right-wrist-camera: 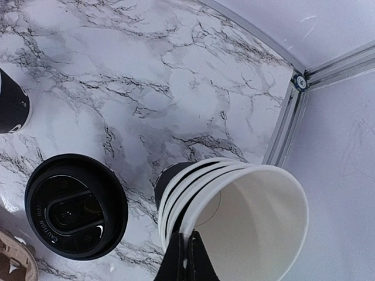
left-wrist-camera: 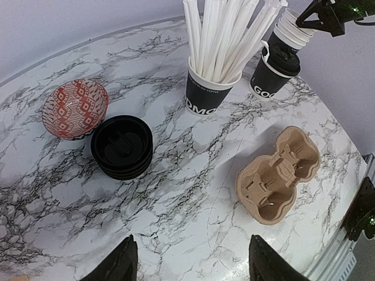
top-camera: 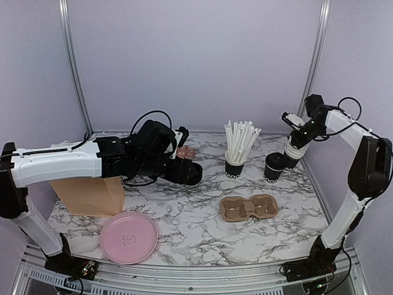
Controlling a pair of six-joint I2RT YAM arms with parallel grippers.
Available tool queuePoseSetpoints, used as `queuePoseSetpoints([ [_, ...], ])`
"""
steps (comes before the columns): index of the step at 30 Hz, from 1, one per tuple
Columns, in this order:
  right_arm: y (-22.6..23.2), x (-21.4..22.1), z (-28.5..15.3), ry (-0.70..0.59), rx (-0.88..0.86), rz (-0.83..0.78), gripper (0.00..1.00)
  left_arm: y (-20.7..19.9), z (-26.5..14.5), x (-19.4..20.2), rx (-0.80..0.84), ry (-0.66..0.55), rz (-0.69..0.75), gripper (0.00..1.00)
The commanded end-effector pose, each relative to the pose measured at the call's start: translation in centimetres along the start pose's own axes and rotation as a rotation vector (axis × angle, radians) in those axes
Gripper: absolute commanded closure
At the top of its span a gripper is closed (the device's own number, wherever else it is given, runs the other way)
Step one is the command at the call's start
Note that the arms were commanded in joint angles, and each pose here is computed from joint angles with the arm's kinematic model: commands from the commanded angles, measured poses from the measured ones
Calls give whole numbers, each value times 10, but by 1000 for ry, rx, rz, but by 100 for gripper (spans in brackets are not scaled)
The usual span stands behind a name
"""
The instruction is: Pack the takeout coffee
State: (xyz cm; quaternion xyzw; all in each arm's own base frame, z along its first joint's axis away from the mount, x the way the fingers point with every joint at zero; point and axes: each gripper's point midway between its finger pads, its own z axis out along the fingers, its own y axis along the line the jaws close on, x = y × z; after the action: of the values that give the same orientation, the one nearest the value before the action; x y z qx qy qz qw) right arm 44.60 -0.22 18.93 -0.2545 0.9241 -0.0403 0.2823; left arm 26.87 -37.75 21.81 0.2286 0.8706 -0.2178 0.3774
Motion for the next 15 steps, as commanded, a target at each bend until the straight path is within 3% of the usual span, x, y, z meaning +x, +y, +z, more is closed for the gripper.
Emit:
queuePoseSetpoints([
  [1,-13,-21,-27,-75,47,-10,100,-3,5,-3,15,12,25,35],
  [8,-26,-17,-29,-38,124,-25,100,-2,0,-8,7,-2,29,35],
  [10,-18,-21,-31,-57,48,-22,100,-2,0,-6,7,1,25,35],
  [15,-25,-22,-36,-41,86,-22,100,-2,0,-4,15,7,18,36],
])
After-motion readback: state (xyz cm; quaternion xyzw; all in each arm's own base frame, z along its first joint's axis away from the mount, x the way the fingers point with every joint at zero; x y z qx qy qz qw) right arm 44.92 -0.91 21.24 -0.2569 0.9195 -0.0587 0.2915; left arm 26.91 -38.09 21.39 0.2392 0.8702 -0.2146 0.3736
